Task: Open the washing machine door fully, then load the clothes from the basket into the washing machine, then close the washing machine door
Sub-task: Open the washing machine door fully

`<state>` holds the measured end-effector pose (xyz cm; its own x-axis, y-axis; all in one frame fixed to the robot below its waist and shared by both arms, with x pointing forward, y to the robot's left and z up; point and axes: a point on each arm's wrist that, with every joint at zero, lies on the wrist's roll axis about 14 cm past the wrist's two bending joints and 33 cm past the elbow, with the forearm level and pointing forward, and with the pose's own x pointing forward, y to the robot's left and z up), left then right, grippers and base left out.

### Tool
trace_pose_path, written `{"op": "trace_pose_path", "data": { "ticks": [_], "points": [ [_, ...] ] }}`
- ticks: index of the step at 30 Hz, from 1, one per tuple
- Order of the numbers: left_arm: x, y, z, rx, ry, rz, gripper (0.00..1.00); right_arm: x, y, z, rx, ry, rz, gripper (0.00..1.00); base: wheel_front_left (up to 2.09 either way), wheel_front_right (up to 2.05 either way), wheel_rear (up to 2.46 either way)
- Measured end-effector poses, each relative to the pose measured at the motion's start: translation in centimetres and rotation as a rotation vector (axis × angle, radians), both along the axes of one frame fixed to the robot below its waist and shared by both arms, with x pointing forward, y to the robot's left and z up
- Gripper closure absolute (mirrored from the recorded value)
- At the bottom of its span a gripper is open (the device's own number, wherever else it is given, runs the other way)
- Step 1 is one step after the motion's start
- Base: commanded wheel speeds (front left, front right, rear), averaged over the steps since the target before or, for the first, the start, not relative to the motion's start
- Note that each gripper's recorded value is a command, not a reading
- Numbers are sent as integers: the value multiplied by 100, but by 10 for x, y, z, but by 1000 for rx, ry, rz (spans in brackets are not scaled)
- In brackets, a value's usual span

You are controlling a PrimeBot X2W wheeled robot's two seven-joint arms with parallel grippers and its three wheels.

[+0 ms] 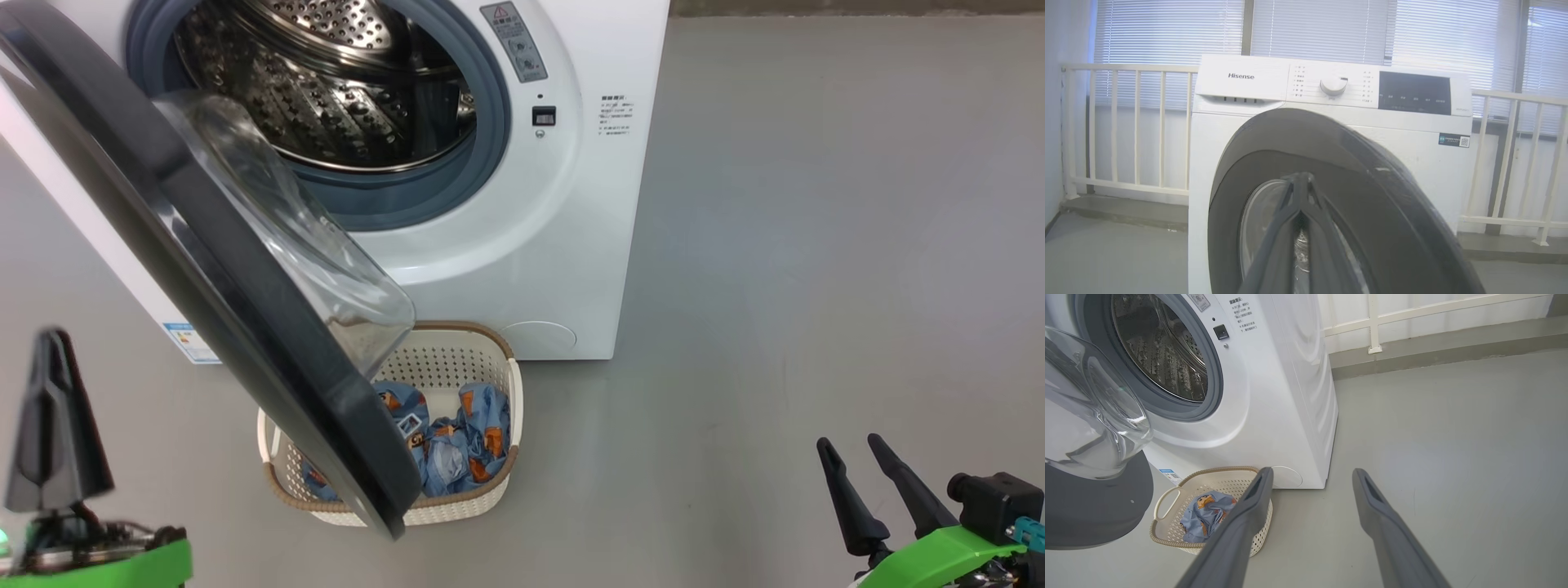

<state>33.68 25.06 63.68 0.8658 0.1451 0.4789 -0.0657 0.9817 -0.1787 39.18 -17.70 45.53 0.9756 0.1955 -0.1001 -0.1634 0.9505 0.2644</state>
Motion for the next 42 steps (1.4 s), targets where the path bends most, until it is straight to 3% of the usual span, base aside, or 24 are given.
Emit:
{"op": "trace_pose_path", "data": {
  "ticks": [4,9,14,19,26,42],
  "points": [
    [-10,-29,48,45,-156,-70,100,1,-1,0,-8,-2,0,0,0,0,0],
    [-17,-98,67,18,-229,-295,100,3,-2,-2,-14,2,-1,0,0,0,0],
    [-20,-156,53,-23,-165,-510,100,5,-2,-3,-16,3,-3,0,0,0,0],
    [-10,-184,12,-106,-8,-619,100,4,-1,-3,-28,2,3,0,0,0,0],
    [6,-190,-39,-152,162,-630,100,4,0,-2,-50,-5,14,0,0,0,0],
    [21,-168,-84,-219,291,-532,100,6,6,5,-55,-27,30,0,0,0,0]
  ]
}}
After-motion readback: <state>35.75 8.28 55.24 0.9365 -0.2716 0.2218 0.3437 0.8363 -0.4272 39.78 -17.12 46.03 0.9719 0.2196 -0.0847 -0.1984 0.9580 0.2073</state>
